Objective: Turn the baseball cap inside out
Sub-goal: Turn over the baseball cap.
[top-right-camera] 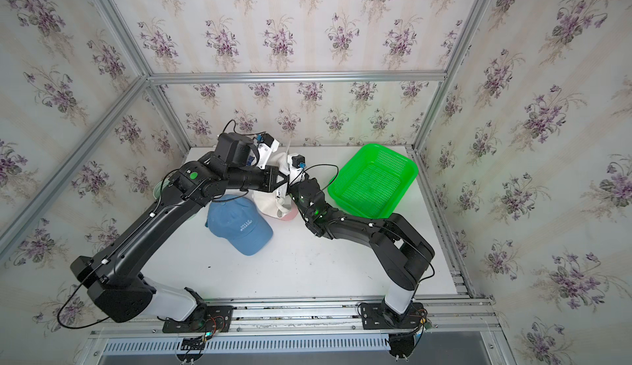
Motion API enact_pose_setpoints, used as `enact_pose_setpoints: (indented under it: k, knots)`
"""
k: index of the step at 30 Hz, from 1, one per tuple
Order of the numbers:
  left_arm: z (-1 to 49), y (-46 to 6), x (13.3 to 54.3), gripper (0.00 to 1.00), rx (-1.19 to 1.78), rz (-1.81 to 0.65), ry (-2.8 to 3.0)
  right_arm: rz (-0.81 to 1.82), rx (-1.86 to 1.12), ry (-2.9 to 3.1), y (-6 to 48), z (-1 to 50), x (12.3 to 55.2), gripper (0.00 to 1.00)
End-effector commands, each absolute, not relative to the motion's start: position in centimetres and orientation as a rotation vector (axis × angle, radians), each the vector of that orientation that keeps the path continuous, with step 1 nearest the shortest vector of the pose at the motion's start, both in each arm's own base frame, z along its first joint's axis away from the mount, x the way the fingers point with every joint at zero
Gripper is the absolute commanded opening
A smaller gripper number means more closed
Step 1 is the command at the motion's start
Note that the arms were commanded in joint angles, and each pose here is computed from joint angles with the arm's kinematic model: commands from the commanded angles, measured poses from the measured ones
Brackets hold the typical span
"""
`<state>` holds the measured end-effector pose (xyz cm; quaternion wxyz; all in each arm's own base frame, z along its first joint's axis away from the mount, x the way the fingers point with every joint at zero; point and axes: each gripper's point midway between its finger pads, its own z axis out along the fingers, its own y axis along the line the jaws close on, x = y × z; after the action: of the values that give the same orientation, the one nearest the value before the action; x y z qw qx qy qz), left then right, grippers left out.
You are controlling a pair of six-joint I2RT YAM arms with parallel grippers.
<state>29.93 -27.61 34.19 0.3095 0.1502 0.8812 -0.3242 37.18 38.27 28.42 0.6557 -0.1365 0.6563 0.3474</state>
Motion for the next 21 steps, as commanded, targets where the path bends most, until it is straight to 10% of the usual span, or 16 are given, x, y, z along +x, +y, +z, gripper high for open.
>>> enact_pose_setpoints:
  k: [1,9,21]
  knots:
    - [34.6,-28.3,29.4,0.0,0.425,-0.92,2.311,0.953,-0.379,1.365,40.0,31.0,35.4,0.0]
    - [35.0,-26.1,30.4,0.0,0.368,-0.85,2.298,0.981,-0.444,1.385,37.7,30.2,33.9,0.02]
    - [35.8,-24.8,31.7,0.0,0.146,-0.891,2.22,0.855,-0.634,1.539,29.5,29.4,31.5,0.42]
